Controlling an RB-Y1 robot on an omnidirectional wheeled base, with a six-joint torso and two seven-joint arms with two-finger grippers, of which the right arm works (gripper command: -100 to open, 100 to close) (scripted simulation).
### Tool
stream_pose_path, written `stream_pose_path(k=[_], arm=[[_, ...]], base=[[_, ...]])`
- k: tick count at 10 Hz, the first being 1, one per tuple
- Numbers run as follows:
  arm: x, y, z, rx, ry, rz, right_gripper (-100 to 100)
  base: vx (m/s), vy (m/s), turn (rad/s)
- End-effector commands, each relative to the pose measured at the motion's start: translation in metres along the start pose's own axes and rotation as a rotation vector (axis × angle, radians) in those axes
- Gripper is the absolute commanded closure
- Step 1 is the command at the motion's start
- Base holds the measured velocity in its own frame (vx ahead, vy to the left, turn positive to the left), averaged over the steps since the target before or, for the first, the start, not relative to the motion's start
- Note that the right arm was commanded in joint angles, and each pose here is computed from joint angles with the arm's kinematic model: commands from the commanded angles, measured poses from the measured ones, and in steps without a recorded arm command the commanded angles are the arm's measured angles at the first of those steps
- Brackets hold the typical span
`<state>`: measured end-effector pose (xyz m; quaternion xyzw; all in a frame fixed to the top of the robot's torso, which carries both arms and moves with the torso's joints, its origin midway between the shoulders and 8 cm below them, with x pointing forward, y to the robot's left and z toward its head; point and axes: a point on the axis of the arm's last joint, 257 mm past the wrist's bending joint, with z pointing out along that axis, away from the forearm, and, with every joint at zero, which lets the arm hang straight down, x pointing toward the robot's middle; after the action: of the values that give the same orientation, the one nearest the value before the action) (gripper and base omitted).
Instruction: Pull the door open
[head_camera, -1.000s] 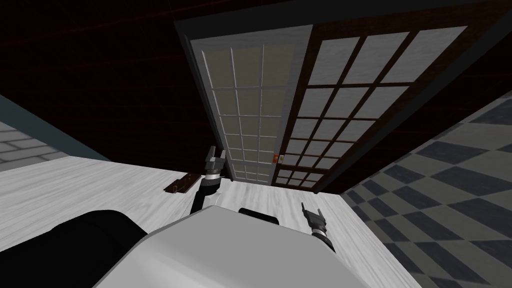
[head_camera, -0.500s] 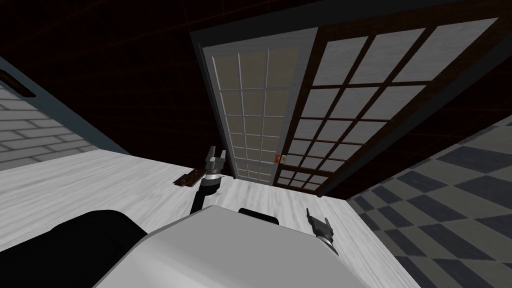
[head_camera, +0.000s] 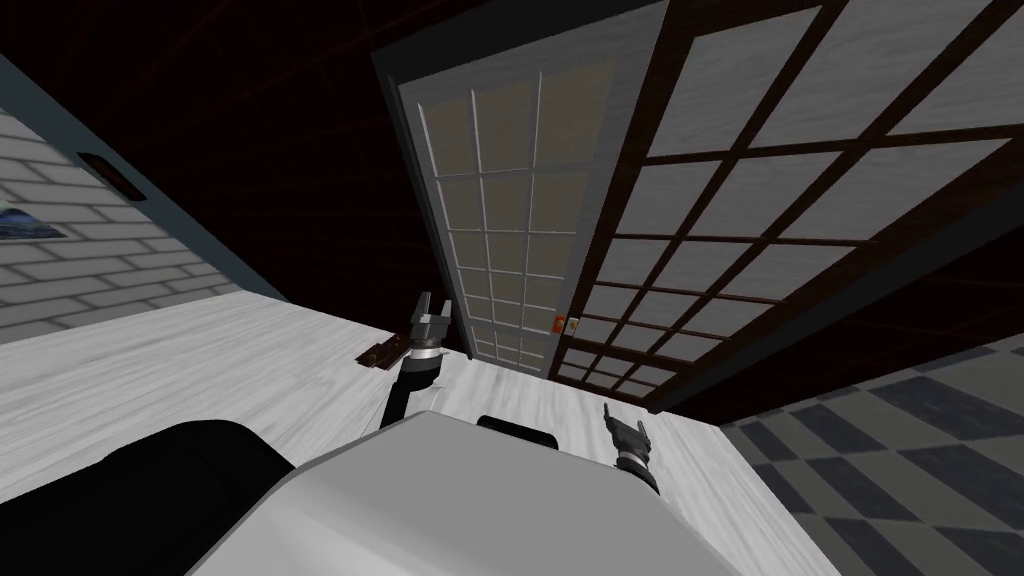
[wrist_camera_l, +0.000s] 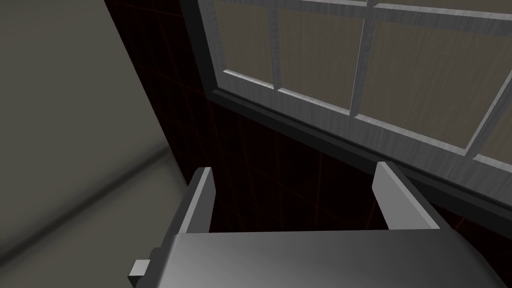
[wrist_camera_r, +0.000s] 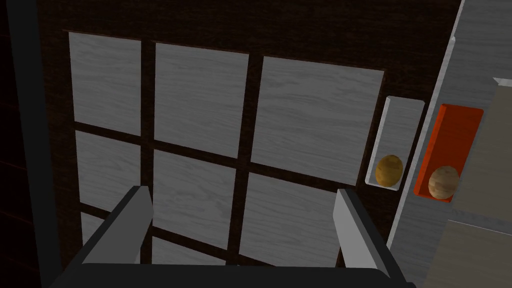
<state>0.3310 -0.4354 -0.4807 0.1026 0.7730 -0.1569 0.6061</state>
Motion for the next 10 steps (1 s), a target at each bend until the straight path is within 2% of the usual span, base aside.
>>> stream_pose_path(k=[1, 3, 6, 7, 8, 9, 10], arm=[[-0.007, 0.014, 0.0075, -0.011, -0.018, 0.013, -100], [-0.023, 0.037, 0.0201, -0.032, -0.051, 0.033, -100], [-0.023, 0.037, 0.0201, -0.032, -0.051, 0.033, -100], [-0.042, 0.061, 0.0326, -0.058, -0.088, 0.051, -100], [-0.047, 0.059, 0.0347, -0.056, -0.1, 0.048, -100], [-0.042, 0.061, 0.0326, -0.058, -0.088, 0.051, -100], [-0.054, 0.076, 0.0399, -0.076, -0.112, 0.063, -100]], base=[[0.149, -0.058, 0.113], [0.157, -0.072, 0.104], [0.059, -0.026, 0.011], [0.1, -0.031, 0.104], [0.134, -0.058, 0.133], [0.075, -0.038, 0.017], [0.116, -0.042, 0.052]])
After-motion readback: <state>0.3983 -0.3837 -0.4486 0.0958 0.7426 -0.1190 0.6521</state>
